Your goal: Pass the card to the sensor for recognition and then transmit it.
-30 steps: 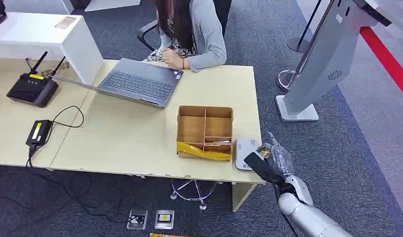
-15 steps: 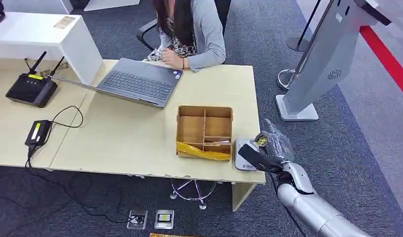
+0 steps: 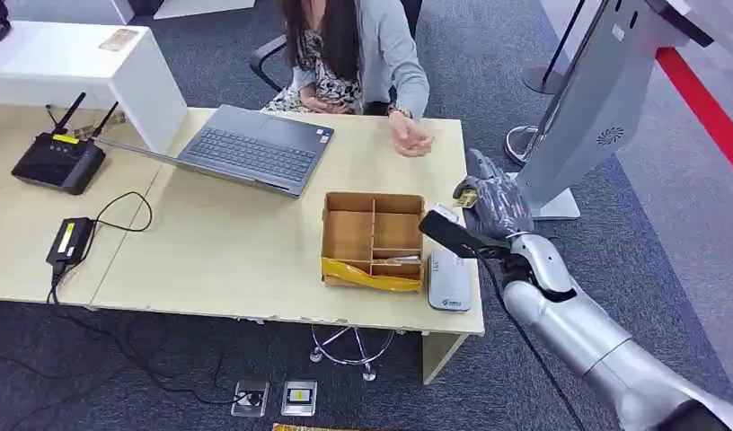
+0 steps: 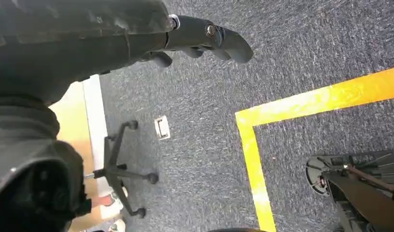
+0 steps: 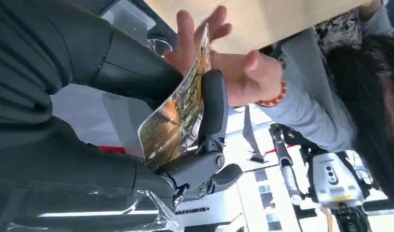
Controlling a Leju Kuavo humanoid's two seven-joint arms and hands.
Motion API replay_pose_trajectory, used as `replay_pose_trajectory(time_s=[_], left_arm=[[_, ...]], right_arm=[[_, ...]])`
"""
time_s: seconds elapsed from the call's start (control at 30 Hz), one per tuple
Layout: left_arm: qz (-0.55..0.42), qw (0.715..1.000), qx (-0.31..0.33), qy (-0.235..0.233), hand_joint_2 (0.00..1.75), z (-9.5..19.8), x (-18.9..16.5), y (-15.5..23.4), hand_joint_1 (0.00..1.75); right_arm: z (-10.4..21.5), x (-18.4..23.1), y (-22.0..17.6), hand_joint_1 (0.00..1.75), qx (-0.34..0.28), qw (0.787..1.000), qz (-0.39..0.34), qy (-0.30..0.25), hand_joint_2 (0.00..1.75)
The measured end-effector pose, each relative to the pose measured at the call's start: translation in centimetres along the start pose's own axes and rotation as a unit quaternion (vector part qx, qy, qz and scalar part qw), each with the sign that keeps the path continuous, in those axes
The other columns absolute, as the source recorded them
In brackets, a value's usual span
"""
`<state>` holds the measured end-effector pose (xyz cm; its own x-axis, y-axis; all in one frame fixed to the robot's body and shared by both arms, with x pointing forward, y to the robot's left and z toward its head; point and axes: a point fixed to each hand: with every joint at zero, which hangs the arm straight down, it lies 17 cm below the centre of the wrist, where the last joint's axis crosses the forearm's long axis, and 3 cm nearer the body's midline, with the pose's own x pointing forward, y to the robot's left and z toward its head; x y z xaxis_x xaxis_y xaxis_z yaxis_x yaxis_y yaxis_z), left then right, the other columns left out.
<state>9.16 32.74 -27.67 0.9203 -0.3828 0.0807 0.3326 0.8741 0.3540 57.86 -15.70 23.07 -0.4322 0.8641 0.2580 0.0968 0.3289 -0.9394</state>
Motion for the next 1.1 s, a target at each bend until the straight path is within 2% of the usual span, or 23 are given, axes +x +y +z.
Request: replay_pose_trajectory(time_s=[0.33, 0.47, 0.5, 0.53, 0.57, 0.9, 0.93, 1.1], left_arm=[[0.003, 1.0, 0.002, 0.003, 0.0, 0.0, 0.0, 0.1, 0.0], [0.003, 1.0, -0.001, 0.003, 0.0, 0.0, 0.0, 0.0, 0.0], [0.003, 1.0, -0.001, 0.003, 0.0, 0.0, 0.0, 0.0, 0.0], [0.003, 1.0, -0.001, 0.003, 0.0, 0.0, 0.0, 0.0, 0.0], [0.003, 1.0, -0.001, 0.003, 0.0, 0.0, 0.0, 0.0, 0.0], [0.008, 1.0, -0.002, 0.005, 0.0, 0.0, -0.1, -0.1, 0.0], [0.009, 1.0, -0.002, 0.006, 0.0, 0.0, -0.1, -0.1, 0.0], [0.013, 1.0, -0.001, 0.007, 0.0, 0.0, -0.1, 0.0, 0.0]], right_arm=[[-2.3, 4.7, 0.6, 1.75, -0.004, 0.999, -0.001, -0.044, 1.75], [-2.5, 5.1, 1.4, 1.75, -0.003, 0.999, -0.004, -0.044, 1.75], [-2.6, 5.1, 1.5, 0.37, -0.002, 0.999, -0.004, -0.043, 1.75], [-2.6, 5.1, 1.6, 0.0, -0.002, 0.999, -0.004, -0.043, 1.75], [-2.6, 5.0, 1.8, 0.0, -0.001, 0.999, -0.003, -0.042, 0.0], [-2.3, 5.3, 3.5, 0.0, 0.016, 0.998, -0.01, -0.055, 0.0], [-2.3, 5.3, 3.7, 0.0, 0.018, 0.998, -0.01, -0.054, 1.75], [-2.1, 5.2, 4.0, 0.0, 0.019, 0.998, -0.009, -0.051, 1.75]])
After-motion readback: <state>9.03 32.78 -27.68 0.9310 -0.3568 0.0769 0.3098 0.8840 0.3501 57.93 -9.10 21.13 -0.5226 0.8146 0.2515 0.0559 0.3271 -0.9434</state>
